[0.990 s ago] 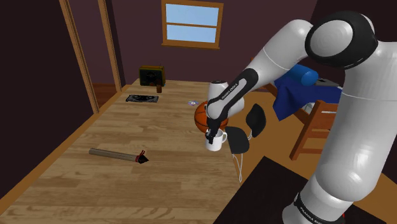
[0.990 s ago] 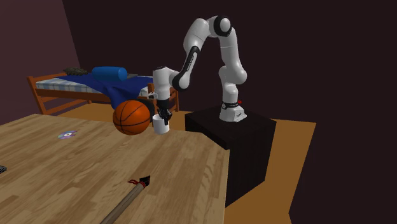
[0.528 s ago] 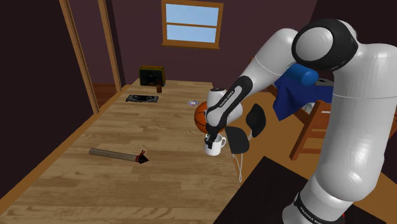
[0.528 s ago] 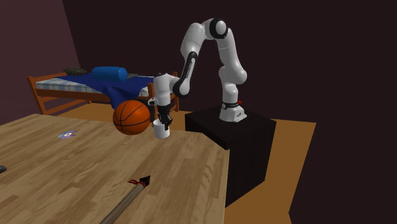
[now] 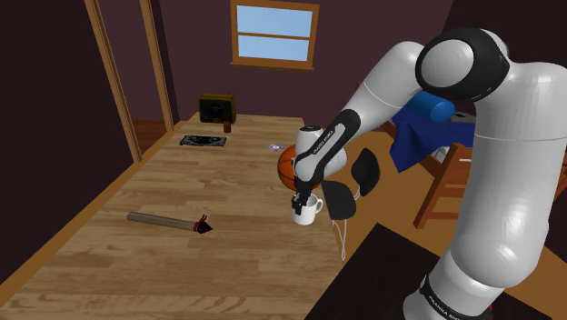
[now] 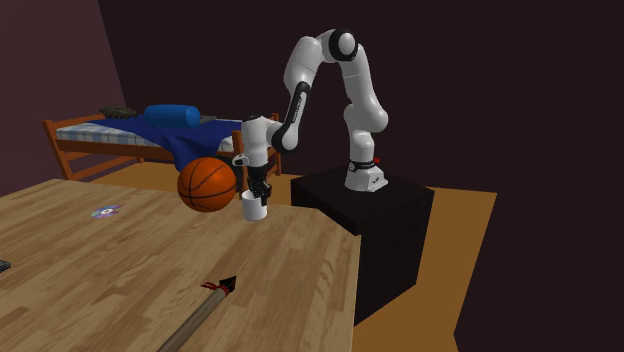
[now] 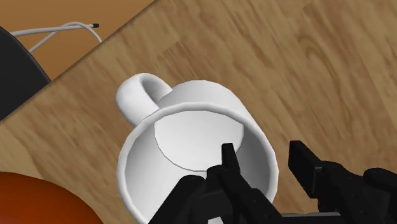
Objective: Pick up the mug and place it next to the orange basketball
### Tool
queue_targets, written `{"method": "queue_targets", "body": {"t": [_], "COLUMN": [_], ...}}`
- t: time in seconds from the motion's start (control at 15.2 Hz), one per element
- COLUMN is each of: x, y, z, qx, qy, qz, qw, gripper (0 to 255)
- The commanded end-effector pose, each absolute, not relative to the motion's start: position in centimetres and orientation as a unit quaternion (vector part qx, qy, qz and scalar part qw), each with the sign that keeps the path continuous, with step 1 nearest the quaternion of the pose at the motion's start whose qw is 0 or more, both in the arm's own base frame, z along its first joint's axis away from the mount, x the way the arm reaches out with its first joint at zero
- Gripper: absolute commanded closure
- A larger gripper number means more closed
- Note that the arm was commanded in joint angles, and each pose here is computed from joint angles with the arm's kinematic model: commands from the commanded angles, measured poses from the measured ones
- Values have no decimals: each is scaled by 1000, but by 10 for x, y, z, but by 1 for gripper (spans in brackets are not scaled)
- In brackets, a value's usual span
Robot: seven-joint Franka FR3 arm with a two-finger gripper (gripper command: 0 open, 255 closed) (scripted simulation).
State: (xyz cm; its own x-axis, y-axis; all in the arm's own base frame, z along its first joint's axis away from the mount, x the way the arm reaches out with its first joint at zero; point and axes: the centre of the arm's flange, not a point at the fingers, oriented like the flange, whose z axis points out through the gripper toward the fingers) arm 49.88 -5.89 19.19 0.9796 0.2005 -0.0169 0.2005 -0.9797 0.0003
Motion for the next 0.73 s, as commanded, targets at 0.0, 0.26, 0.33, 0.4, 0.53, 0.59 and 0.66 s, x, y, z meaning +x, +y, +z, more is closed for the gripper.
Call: {"method": "queue_targets", "body": {"t": [0.0,0.26,0.33,0.4,0.53,0.59,0.66], "x": [499,499,499,499,500,500,500], "y": [-59,-59,-59,-59,-59,-59,-59], "z": [192,192,205,218,242,242,242], "qx": [995,995,995,995,995,995,995], "qy": [101,101,101,101,101,101,101], "qz": [-8,-8,-8,-8,-8,-8,-8], "qw": [1,1,1,1,1,1,1], "gripper": [0,0,0,0,0,0,0]}}
